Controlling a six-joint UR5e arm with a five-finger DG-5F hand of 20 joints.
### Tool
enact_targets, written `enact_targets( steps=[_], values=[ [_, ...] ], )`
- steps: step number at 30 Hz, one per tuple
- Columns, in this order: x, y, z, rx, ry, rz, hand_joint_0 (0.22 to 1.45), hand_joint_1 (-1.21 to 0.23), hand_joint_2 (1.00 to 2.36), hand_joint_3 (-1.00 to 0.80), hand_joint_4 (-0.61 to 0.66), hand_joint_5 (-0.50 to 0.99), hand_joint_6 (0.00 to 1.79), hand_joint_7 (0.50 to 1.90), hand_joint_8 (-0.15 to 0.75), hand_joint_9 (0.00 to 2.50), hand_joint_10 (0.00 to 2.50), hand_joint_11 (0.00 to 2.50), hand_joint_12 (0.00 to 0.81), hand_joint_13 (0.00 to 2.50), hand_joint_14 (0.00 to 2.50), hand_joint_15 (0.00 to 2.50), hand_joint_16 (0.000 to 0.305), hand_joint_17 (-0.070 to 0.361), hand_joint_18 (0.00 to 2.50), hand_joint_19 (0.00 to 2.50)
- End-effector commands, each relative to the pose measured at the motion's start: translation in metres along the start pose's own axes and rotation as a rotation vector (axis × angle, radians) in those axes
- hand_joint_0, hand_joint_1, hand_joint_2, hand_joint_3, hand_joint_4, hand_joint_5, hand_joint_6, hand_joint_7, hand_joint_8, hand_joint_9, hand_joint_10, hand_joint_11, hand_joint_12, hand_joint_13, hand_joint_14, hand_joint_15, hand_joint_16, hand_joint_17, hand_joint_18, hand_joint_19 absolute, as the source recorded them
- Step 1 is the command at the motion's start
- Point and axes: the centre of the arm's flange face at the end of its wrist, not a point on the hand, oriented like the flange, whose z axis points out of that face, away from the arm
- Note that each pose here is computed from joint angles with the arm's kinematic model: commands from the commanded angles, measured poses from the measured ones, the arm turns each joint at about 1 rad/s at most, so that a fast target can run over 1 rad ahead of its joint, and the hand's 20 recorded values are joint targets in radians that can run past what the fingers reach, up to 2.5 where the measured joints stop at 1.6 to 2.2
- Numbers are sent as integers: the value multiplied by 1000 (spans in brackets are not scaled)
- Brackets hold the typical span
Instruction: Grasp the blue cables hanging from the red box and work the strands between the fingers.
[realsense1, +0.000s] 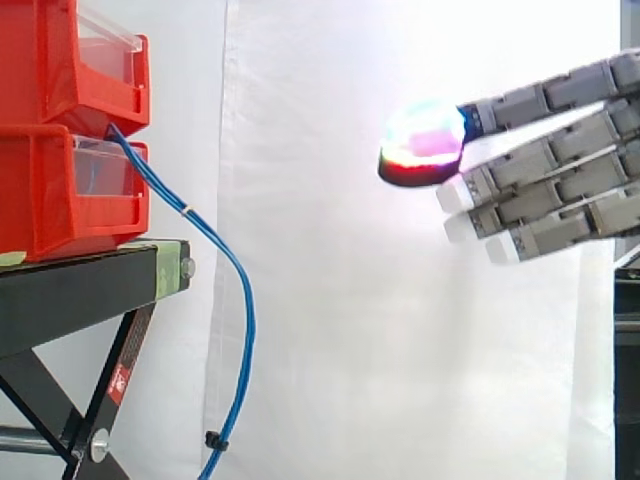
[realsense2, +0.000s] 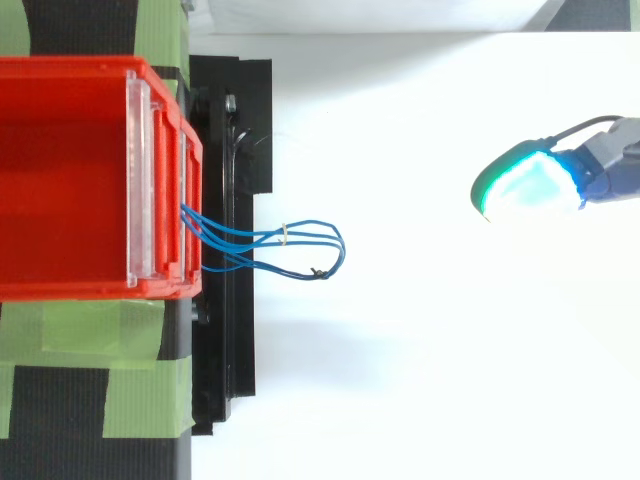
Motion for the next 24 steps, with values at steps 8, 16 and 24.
enact_targets(
  steps=[8, 16, 24],
  values=[
    [13, -67, 21, -16, -34, 47, 698, -517, 1000, -1000, 243, -280, 6, 711, 388, 303, 4, 240, 406, 0, 4, 206, 77, 172, 0, 0],
    [32, -117, 70, -62, -56, 117, 703, -521, 1000, -1000, 248, -267, 6, 711, 388, 313, 4, 243, 406, 0, 4, 207, 76, 172, 0, 0],
    [44, -117, 103, -67, -69, 136, 704, -523, 1000, -1000, 251, -262, 6, 711, 388, 315, 4, 251, 405, 0, 4, 213, 76, 172, 0, 0]
  ],
)
